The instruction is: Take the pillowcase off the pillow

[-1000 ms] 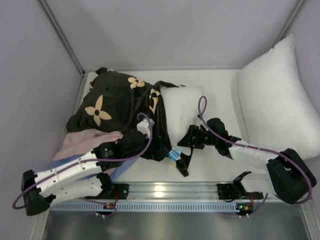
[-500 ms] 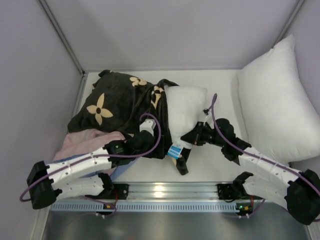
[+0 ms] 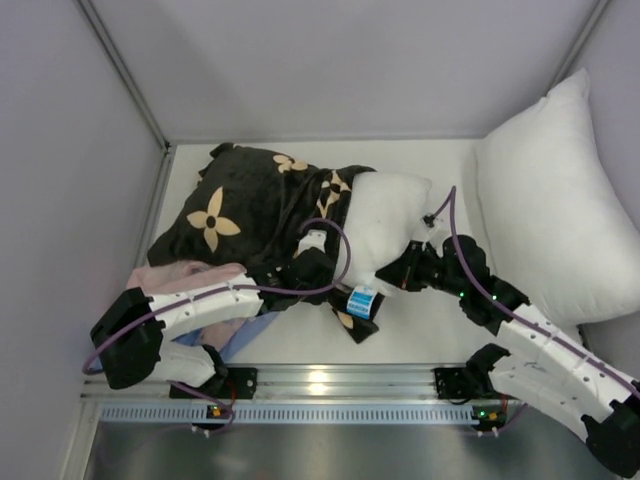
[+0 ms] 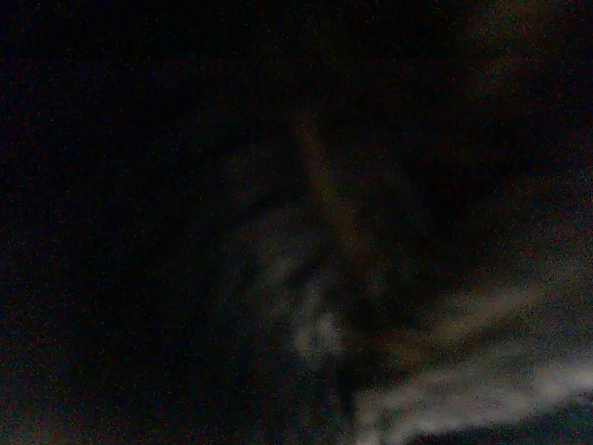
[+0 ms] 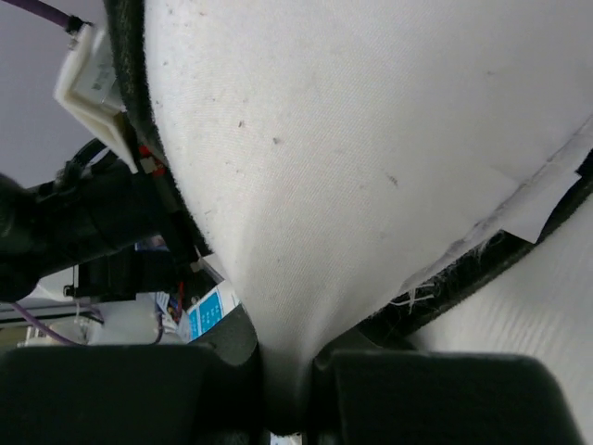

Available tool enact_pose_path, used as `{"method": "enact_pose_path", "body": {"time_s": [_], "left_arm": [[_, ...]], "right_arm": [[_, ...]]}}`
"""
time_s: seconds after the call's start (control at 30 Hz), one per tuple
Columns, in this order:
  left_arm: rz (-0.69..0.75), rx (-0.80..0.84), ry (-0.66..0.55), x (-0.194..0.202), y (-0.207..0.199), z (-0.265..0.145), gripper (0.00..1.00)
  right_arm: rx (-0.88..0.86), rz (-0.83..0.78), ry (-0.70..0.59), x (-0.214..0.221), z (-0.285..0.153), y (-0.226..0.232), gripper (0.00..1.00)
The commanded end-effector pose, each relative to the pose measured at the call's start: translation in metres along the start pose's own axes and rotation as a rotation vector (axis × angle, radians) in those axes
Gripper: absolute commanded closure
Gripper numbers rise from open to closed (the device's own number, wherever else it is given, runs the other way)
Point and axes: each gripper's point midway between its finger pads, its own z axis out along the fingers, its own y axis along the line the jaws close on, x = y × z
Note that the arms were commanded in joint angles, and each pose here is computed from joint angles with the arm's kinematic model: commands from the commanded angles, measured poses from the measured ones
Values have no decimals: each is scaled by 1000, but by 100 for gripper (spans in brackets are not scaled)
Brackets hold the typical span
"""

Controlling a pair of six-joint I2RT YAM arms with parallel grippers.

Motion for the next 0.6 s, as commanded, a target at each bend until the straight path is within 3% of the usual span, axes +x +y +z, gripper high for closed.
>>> {"method": "enact_pose_path", "body": {"time_s": [0.0,0.17,0.37,0.47,0.57], "left_arm": [[-137,-89,-62,-12,45,11,100],[-264,-164,-125,-24,88,-9,100],[-325,-168,-254,-49,98,-50,100],[-331,-193,-263,-45,107,-60,100],[-291,-163,-236,-37,104,-60,100]], "right_arm": [[-85,-111,-237,-71,-41,58,100],[47,-156,-479,-126,-103,67,100],[286,-149,-739,-167,-183,49,100],[295,-144,-780,-169,-199,49,100],[264,-156,-711,-158,-184,50,100]]}}
